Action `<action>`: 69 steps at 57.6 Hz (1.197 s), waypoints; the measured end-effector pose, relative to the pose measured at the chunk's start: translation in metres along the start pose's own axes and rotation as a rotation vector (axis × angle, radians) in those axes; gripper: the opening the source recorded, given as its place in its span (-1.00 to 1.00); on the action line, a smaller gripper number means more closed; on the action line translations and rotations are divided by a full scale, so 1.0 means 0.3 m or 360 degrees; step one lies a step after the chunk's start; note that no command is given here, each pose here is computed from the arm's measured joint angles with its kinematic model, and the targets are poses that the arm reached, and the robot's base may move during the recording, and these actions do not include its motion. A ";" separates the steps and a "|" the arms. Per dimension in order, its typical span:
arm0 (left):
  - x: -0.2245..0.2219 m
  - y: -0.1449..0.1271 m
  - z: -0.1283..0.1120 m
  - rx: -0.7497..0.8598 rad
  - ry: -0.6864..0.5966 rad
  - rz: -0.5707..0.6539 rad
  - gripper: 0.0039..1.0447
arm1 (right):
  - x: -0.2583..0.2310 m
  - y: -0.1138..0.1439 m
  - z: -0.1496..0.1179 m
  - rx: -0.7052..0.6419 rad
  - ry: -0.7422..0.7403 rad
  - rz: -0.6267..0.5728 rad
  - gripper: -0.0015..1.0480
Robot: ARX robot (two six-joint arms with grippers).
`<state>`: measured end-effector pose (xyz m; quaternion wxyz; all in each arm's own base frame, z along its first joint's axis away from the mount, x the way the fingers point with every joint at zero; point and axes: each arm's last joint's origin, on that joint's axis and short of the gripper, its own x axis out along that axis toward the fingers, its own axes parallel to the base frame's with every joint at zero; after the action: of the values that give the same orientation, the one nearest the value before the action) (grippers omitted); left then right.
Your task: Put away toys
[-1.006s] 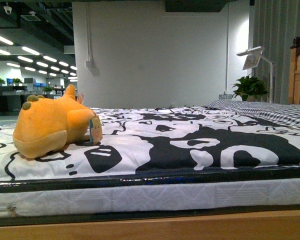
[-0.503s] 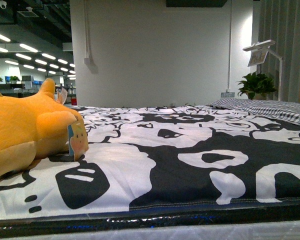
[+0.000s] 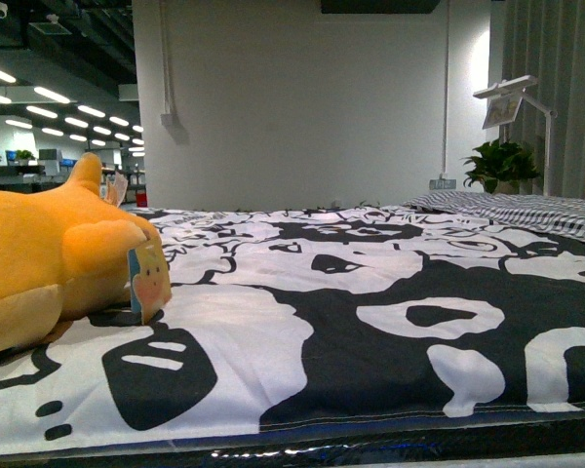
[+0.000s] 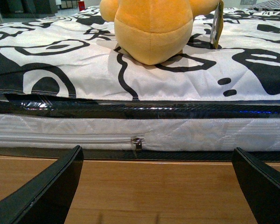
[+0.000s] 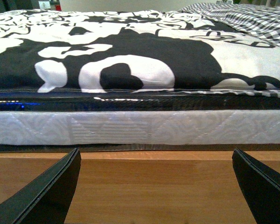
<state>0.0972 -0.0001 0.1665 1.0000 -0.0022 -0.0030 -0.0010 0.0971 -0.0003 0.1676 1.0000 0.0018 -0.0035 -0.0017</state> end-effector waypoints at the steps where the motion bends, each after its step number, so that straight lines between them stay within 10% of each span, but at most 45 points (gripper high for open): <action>1: 0.000 0.000 0.000 0.0000 0.0000 0.0000 0.88 | 0.000 0.000 0.000 0.0000 0.0000 0.0000 0.87; 59: 0.000 0.000 0.000 0.0000 -0.0001 0.0005 0.88 | 0.005 -0.004 -0.003 0.0057 0.0127 0.0201 0.87; 69: 0.000 0.000 0.000 0.0000 -0.0001 0.0004 0.88 | 0.046 -0.045 0.131 0.0148 0.0035 0.0291 0.87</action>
<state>0.0971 0.0000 0.1665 1.0000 -0.0022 -0.0033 0.0004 0.1105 -0.0140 0.2068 0.9948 0.0480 0.0072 0.0899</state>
